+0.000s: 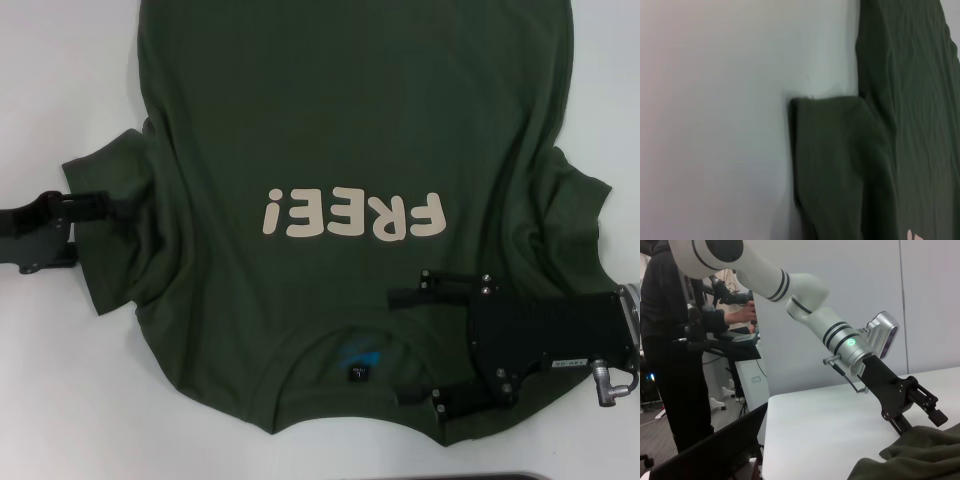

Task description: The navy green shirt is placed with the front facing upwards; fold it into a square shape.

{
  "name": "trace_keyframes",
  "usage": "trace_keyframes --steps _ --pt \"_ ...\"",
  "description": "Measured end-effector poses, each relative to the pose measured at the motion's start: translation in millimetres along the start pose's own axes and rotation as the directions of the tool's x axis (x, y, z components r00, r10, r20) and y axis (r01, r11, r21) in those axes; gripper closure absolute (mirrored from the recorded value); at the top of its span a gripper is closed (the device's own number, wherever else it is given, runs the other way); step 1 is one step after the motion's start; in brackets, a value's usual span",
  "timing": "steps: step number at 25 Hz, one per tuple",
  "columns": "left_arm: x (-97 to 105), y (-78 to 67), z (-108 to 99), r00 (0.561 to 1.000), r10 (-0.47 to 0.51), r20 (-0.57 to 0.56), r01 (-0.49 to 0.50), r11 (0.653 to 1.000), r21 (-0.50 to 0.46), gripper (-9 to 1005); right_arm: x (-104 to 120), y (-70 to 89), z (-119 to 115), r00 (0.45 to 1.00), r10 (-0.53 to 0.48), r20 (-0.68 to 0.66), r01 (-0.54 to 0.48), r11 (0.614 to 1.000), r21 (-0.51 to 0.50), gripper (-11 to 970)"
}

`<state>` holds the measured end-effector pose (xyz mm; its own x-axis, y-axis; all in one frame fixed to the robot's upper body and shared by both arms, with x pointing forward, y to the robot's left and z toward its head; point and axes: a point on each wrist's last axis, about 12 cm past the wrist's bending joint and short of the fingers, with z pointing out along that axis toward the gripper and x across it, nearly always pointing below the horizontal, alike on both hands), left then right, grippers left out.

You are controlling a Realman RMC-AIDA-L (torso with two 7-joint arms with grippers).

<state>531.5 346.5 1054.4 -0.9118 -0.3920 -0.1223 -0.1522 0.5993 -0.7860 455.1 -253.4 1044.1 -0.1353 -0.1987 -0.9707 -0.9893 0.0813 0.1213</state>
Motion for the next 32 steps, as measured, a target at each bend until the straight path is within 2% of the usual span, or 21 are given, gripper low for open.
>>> trace_keyframes --steps 7,12,18,22,28,32 --pt "-3.1 -6.4 2.8 0.999 0.047 -0.023 -0.047 0.999 -0.013 373 -0.5 -0.5 -0.1 1.000 0.007 0.002 -0.007 1.000 0.002 18" --pt "-2.8 -4.7 0.7 0.999 0.044 -0.023 -0.044 0.999 -0.018 541 -1.3 -1.3 0.1 1.000 0.005 0.002 -0.005 1.000 0.002 18" --pt "-2.7 -3.7 -1.3 0.999 0.047 -0.026 -0.048 0.999 -0.020 667 -2.6 -2.7 0.8 1.000 0.002 0.003 -0.002 1.000 -0.001 18" --pt "-3.1 -5.8 -2.7 0.996 0.083 -0.038 -0.084 0.996 -0.018 751 -2.8 -2.8 0.9 1.000 0.001 0.003 -0.001 1.000 -0.002 18" --pt "-3.9 -7.9 -3.1 0.991 0.121 -0.050 -0.122 0.992 -0.025 969 -3.5 -3.7 1.3 1.000 -0.001 0.003 0.001 1.000 -0.002 18" --pt "-4.4 -8.7 -4.3 0.992 0.118 -0.045 -0.119 0.993 -0.015 975 -4.0 -4.3 1.6 1.000 -0.003 0.004 0.003 1.000 -0.002 18"
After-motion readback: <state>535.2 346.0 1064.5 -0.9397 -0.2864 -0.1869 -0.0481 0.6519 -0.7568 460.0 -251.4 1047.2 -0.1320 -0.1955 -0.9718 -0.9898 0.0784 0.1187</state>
